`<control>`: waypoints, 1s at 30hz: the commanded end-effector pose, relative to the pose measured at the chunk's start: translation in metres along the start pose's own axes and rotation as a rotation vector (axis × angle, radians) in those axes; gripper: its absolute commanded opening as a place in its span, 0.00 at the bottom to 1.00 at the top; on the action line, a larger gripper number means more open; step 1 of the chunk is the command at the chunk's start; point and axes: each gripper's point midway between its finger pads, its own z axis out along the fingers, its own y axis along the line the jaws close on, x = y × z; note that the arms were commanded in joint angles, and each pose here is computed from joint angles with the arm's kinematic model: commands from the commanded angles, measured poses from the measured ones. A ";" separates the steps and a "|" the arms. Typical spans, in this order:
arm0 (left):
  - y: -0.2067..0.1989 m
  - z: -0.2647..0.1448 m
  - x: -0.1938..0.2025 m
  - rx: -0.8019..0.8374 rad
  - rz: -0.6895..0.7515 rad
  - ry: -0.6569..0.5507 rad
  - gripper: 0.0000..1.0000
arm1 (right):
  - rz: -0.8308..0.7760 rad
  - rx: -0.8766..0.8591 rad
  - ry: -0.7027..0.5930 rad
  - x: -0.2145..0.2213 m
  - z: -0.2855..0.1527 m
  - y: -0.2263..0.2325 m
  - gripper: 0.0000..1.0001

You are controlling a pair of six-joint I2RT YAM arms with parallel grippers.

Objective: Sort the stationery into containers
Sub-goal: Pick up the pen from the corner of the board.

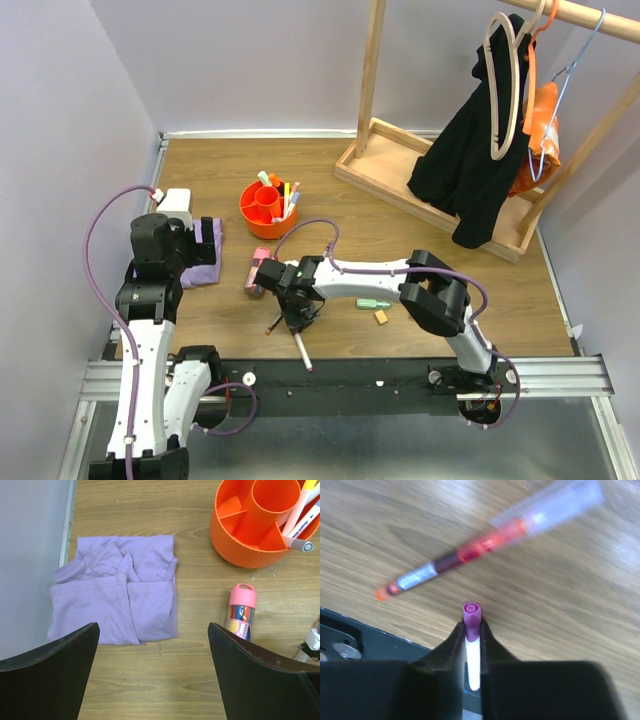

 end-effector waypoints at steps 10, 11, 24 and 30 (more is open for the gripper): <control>-0.010 -0.044 -0.033 0.067 0.003 -0.096 0.98 | -0.242 0.020 -0.421 -0.089 -0.092 0.011 0.01; -0.012 -0.048 -0.041 0.080 0.011 -0.117 0.98 | -0.229 0.016 -0.494 -0.102 -0.122 0.007 0.01; -0.059 -0.008 -0.080 0.356 0.030 -0.255 0.99 | -0.343 -0.163 -1.434 -0.226 -0.295 -0.012 0.01; -0.053 0.021 -0.092 0.323 0.033 -0.241 0.99 | -0.436 -0.198 -1.651 -0.243 -0.300 -0.009 0.01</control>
